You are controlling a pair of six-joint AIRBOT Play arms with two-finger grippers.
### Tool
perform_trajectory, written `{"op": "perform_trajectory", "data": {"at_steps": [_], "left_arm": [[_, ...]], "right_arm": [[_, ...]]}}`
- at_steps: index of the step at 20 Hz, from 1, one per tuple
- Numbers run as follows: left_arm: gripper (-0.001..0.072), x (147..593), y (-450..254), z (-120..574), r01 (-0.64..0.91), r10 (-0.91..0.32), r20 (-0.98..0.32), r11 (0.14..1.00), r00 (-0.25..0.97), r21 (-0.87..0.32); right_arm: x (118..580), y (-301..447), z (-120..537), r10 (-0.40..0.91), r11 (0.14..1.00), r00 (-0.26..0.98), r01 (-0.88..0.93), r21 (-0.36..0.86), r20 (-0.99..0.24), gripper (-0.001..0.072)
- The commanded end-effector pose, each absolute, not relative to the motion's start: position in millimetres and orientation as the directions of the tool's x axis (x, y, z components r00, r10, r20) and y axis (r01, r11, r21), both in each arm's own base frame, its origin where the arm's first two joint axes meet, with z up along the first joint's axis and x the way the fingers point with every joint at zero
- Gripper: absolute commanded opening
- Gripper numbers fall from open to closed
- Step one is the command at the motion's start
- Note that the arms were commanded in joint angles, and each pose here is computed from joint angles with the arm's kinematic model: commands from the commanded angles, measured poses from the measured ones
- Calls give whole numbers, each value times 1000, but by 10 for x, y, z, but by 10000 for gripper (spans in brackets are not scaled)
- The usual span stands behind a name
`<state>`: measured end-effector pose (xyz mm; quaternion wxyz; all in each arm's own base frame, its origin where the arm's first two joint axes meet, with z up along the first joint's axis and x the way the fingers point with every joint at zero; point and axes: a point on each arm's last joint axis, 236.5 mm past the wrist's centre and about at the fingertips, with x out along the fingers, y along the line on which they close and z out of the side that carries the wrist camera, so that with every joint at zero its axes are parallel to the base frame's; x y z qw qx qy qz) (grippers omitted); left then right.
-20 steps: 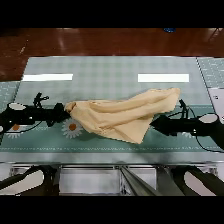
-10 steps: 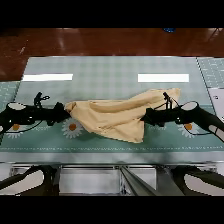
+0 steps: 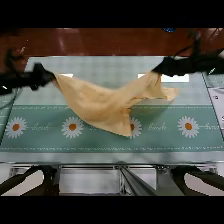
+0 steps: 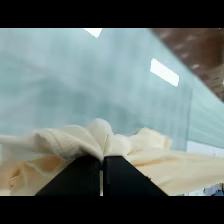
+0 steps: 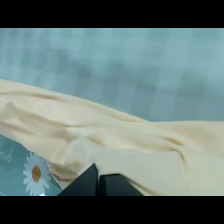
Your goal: Fold the shirts.
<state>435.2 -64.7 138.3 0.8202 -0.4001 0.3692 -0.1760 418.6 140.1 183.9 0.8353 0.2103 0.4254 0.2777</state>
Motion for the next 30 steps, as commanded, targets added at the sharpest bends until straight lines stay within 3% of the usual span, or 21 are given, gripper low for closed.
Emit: {"op": "perform_trajectory", "data": {"at_steps": [1, 6, 10, 12, 15, 17, 21, 25, 30], "left_arm": [[18, 4300, -637, 3124, 280, -569, -207, 648, 796, -708], [18, 3390, -614, 4773, 462, -497, 41, 770, 867, -439], [19, 2650, -617, 5091, 380, -378, 53, 893, 924, -240], [19, 2412, -484, 4968, 231, -235, -10, 961, 972, -150], [19, 2103, -349, 4863, 98, -99, -43, 995, 994, -32], [19, 1990, -259, 4640, 76, -71, -115, 996, 991, 39], [19, 2165, -145, 3728, 82, -61, -404, 996, 913, 34], [19, 2757, -262, 2534, 88, -80, -655, 996, 751, -21], [19, 3735, -330, 1117, -7, -67, -802, 996, 593, -88]], "right_arm": [[3912, 1107, 3338, 552, 831, 690, -405, 382, -469, 22], [2872, 926, 4752, 435, 900, 881, -418, 124, -187, 23], [2089, 607, 5109, 245, 969, 968, -245, 19, -59, 23], [1789, 449, 5116, 158, 987, 986, -158, 15, -46, 23], [1603, 179, 4779, 33, 999, 985, -31, 17, -168, 23], [1658, 1, 4440, -35, 998, 958, 49, 41, -284, 23], [2025, 19, 3728, 6, 997, 875, 34, 73, -484, 23], [2622, 191, 2667, 132, 983, 736, -12, 181, -664, 22], [3725, 363, 1461, 287, 940, 599, -27, 339, -748, 23]]}}
